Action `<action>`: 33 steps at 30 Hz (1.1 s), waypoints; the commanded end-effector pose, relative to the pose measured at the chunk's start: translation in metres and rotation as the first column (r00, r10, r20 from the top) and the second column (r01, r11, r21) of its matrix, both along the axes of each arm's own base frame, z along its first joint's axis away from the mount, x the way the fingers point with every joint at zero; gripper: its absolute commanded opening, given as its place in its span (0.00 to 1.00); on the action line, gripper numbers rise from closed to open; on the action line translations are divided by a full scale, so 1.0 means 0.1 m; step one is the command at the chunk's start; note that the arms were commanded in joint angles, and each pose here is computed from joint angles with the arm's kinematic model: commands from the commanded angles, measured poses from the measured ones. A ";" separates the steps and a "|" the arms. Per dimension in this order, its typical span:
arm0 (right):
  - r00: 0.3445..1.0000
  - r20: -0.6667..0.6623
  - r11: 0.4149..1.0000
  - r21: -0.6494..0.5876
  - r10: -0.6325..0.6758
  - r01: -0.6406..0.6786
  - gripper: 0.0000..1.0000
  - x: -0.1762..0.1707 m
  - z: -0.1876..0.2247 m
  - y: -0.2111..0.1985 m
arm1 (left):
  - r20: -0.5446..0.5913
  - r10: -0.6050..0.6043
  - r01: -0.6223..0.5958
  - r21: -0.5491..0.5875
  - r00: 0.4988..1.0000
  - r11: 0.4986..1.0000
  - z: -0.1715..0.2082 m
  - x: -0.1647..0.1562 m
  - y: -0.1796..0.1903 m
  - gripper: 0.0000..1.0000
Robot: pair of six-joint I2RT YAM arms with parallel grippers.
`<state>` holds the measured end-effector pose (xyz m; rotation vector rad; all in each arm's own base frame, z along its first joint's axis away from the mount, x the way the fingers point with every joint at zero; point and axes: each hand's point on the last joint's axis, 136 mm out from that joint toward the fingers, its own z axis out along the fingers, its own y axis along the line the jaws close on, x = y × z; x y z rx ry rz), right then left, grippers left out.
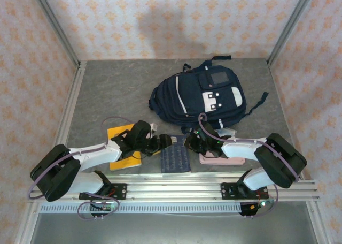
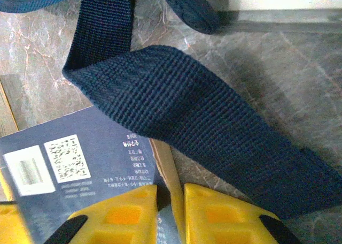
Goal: Pack the student bag
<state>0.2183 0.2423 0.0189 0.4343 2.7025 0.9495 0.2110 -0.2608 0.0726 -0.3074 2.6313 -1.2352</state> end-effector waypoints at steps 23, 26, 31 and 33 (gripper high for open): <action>0.998 0.016 0.993 -0.094 -0.065 0.066 0.18 0.07 -0.13 -0.21 | 0.021 -0.073 0.073 -0.026 0.997 0.997 -0.17 0.14 -0.32 0.32; 0.997 0.037 0.993 -0.096 -0.066 0.069 0.18 0.09 -0.06 -0.23 | 0.044 -0.091 0.090 0.010 0.995 0.996 -0.09 0.17 -0.31 0.07; 0.994 0.110 0.995 -0.095 -0.014 0.024 0.21 0.09 0.25 -0.24 | 0.116 -0.139 0.130 0.083 0.983 0.988 0.18 0.16 -0.20 0.00; 0.987 0.160 0.996 -0.090 0.029 -0.015 0.26 0.09 0.45 -0.23 | 0.163 -0.160 0.144 0.105 0.974 0.984 0.36 0.14 -0.13 0.00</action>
